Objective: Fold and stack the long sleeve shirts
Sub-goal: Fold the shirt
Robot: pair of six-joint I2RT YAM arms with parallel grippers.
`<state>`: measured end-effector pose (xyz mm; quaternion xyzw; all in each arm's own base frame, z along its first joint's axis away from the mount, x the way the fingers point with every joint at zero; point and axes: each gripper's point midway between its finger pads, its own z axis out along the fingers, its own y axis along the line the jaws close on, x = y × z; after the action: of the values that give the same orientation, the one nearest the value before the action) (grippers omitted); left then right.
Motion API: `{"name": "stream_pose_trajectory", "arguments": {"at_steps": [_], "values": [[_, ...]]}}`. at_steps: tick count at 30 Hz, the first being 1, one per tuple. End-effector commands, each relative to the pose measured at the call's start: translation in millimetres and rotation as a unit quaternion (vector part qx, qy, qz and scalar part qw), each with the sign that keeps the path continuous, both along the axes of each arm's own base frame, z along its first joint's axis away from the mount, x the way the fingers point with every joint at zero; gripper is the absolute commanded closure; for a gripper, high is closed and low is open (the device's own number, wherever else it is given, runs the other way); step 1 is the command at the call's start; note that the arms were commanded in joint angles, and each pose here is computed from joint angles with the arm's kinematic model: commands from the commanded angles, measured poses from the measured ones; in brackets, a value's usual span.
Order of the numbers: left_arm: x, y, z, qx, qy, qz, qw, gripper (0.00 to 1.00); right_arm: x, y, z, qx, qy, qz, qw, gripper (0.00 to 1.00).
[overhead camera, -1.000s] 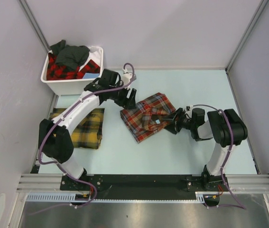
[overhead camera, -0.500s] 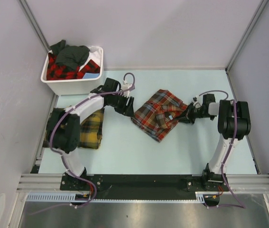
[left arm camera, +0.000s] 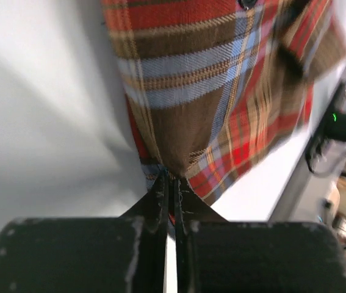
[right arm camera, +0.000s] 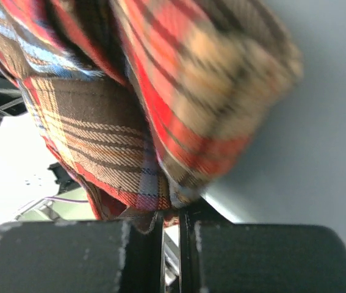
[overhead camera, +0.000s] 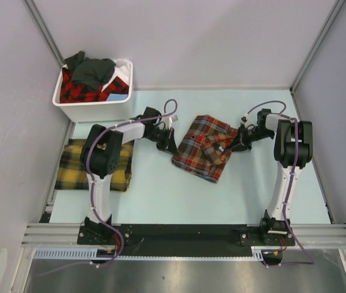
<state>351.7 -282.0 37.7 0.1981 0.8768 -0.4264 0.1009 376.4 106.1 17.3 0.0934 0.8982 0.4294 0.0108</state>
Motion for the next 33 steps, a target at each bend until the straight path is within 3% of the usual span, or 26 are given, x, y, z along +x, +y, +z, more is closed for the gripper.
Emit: {"name": "stream_pose_trajectory", "arguments": {"at_steps": [1, 3, 6, 7, 9, 10, 11, 12, 14, 16, 17, 20, 21, 23, 24, 26, 27, 30, 31, 33], "values": [[-80, -21, 18, -0.038, 0.046, -0.068, 0.996, 1.00, 21, -3, -23, -0.061, -0.071, 0.086, 0.992, 1.00], [-126, -28, 10, -0.035, 0.062, -0.093, 0.993, 1.00, 19, 17, -17, -0.027, -0.082, 0.143, 0.986, 1.00], [-175, -39, 17, -0.050, 0.067, -0.110, 0.990, 1.00, 16, 55, -15, -0.005, -0.138, 0.267, 0.954, 1.00], [-182, -41, 29, -0.064, 0.052, -0.114, 0.990, 0.87, 15, 68, -15, 0.006, -0.173, 0.317, 0.933, 1.00], [-196, -33, 28, -0.061, 0.040, -0.118, 0.990, 0.62, 8, 81, -21, 0.031, -0.156, 0.348, 0.924, 1.00], [-198, -25, 40, -0.062, 0.020, -0.119, 0.991, 0.47, 23, 93, -9, 0.034, -0.222, 0.391, 0.893, 1.00], [-199, -16, 41, -0.059, 0.015, -0.115, 0.991, 0.43, 25, 99, -8, 0.040, -0.236, 0.411, 0.879, 1.00], [-189, -6, 54, -0.068, -0.006, -0.100, 0.993, 0.42, 12, 101, -13, 0.057, -0.216, 0.435, 0.872, 1.00], [-183, 14, 60, -0.062, -0.010, -0.091, 0.994, 0.41, 14, 119, -11, 0.048, -0.267, 0.490, 0.828, 1.00], [-151, 40, 72, -0.053, -0.034, -0.048, 0.997, 0.42, -3, 126, -9, 0.039, -0.283, 0.543, 0.790, 1.00], [-137, 48, 78, -0.050, -0.046, -0.034, 0.997, 0.42, -14, 141, -10, 0.047, -0.314, 0.592, 0.741, 1.00], [-91, 80, 84, -0.019, -0.058, 0.026, 0.998, 0.43, -38, 146, -23, 0.017, -0.307, 0.684, 0.662, 1.00], [-76, 94, 76, -0.001, -0.051, 0.053, 0.997, 0.43, -38, 145, -28, 0.007, -0.303, 0.693, 0.654, 1.00], [-56, 105, 79, 0.011, -0.063, 0.069, 0.996, 0.42, -27, 146, -32, -0.014, -0.307, 0.697, 0.648, 1.00], [-47, 111, 71, 0.026, -0.069, 0.070, 0.995, 0.41, -18, 145, -30, -0.027, -0.307, 0.678, 0.668, 0.91], [-34, 110, 73, 0.029, -0.093, 0.053, 0.994, 0.39, 12, 156, -10, -0.048, -0.351, 0.630, 0.691, 0.68], [-31, 110, 65, 0.032, -0.086, 0.049, 0.995, 0.36, 27, 149, 0, -0.064, -0.353, 0.592, 0.722, 0.44], [-23, 108, 52, 0.034, -0.081, 0.016, 0.996, 0.36, 53, 143, 47, -0.076, -0.402, 0.526, 0.745, 0.14], [-21, 105, 54, 0.028, -0.084, 0.006, 0.996, 0.36, 61, 131, 61, -0.074, -0.402, 0.489, 0.771, 0.13], [-22, 99, 46, 0.025, -0.081, -0.009, 0.996, 0.35, 64, 119, 95, -0.068, -0.416, 0.447, 0.789, 0.13]]}}
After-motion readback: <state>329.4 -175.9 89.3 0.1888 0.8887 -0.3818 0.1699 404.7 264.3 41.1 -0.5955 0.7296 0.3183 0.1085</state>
